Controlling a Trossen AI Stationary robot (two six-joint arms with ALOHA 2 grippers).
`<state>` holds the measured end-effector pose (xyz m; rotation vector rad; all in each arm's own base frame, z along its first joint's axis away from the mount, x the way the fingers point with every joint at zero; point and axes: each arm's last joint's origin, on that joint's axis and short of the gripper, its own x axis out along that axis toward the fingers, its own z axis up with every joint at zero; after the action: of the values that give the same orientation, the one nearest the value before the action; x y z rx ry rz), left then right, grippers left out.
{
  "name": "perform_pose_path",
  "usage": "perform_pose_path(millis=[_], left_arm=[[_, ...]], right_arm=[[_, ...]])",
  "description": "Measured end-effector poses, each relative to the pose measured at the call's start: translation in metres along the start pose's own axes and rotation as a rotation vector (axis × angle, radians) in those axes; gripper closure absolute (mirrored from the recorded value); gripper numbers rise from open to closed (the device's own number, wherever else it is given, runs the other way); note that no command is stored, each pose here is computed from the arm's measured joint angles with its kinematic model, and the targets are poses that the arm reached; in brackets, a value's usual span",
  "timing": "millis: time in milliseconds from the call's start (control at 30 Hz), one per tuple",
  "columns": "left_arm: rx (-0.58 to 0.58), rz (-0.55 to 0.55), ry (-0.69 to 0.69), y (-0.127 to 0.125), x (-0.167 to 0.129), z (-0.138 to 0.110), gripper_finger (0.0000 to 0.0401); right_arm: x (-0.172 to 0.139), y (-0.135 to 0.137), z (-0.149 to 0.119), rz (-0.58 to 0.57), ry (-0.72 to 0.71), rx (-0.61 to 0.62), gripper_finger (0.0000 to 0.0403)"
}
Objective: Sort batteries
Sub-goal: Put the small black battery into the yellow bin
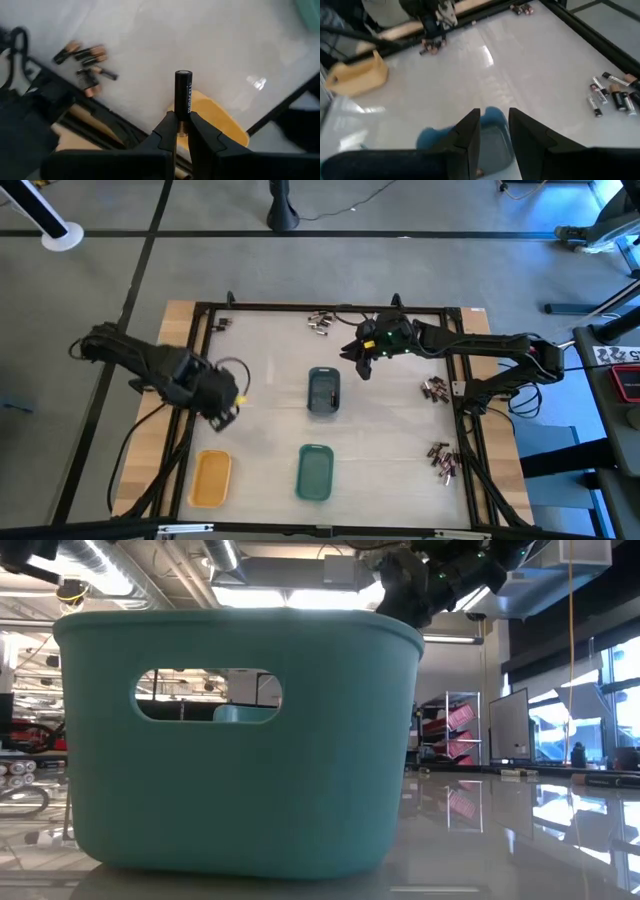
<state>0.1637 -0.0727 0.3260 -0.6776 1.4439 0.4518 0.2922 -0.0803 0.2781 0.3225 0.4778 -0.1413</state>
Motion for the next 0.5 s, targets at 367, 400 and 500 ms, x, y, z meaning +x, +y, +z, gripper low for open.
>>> perform_pose_path(millis=[367, 400, 500], left_arm=[[0.39, 0.129, 0.079, -0.063, 0.053, -0.048, 0.0377], [0.411, 0.126, 0.08, -0.068, 0.058, -0.052, 0.0376], [0.467, 0.122, 0.084, -0.08, 0.07, -0.061, 0.0376]], right_arm=[[0.004, 0.028, -0.006, -0.017, -0.011, 0.049, 0.0299], [0.005, 0.031, -0.006, -0.018, -0.011, 0.053, 0.0299], [0.005, 0.038, -0.008, -0.021, -0.011, 0.068, 0.0299]])
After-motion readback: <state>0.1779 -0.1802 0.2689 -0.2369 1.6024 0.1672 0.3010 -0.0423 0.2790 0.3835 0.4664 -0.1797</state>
